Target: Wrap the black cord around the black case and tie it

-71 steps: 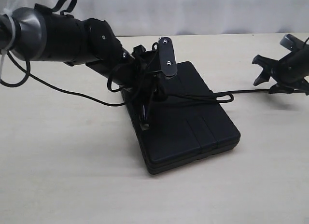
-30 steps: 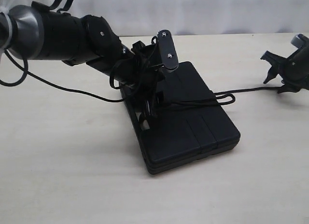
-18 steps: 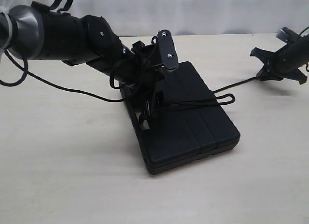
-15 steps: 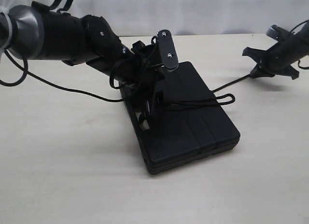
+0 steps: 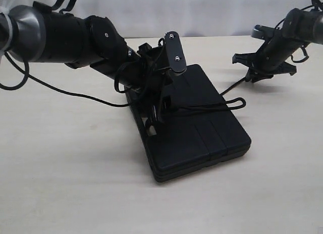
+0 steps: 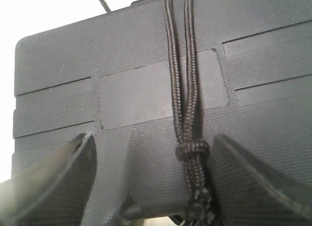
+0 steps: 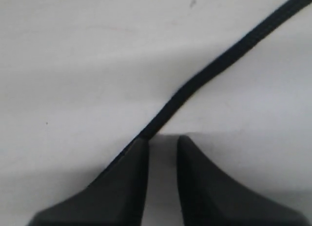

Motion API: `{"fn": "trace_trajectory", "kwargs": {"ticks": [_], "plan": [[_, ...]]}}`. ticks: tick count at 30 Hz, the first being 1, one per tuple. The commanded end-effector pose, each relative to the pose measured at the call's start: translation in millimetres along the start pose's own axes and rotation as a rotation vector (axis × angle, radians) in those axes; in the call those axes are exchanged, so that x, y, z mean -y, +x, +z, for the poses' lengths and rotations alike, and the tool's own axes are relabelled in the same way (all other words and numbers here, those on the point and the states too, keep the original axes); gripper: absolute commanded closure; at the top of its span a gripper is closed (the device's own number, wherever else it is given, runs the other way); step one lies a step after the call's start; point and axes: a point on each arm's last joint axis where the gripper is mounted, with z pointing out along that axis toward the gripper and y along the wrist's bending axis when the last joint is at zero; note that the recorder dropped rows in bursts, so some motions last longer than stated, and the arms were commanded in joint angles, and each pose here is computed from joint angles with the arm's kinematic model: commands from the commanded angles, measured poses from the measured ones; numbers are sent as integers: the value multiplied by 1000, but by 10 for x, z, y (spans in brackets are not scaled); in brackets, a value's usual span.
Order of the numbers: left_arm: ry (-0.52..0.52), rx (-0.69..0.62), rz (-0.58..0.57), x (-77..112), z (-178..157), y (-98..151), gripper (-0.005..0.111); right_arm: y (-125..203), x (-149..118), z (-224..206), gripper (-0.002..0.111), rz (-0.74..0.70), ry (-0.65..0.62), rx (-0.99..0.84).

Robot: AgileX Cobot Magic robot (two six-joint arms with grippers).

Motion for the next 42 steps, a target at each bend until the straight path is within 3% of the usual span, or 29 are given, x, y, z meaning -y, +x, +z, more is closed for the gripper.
{"fn": "trace_trajectory", "kwargs": {"ticks": [1, 4, 9, 16, 19, 23, 32, 42], "plan": [[-5, 12, -19, -9, -40, -17, 44, 109, 52, -16, 59, 89, 22, -95], [-3, 11, -22, -7, -40, -17, 44, 89, 21, 4, 50, 166, 8, -57], [-3, 11, -22, -7, -40, -17, 44, 102, -108, 102, 50, 235, -93, 14], [-5, 10, -18, -9, -40, -16, 44, 308, -73, 495, 63, 228, -68, -99], [-5, 10, -18, -9, -40, -16, 44, 389, -45, 631, 75, 148, -63, -142], [-3, 10, -18, -8, -40, -16, 44, 461, -24, 734, 104, 27, -67, -176], [-1, 10, -18, -6, -40, -15, 44, 470, -41, 702, 104, -106, -77, -162], [-1, 10, -18, -6, -40, -15, 44, 620, -337, 314, 104, -308, -10, 178]]}}
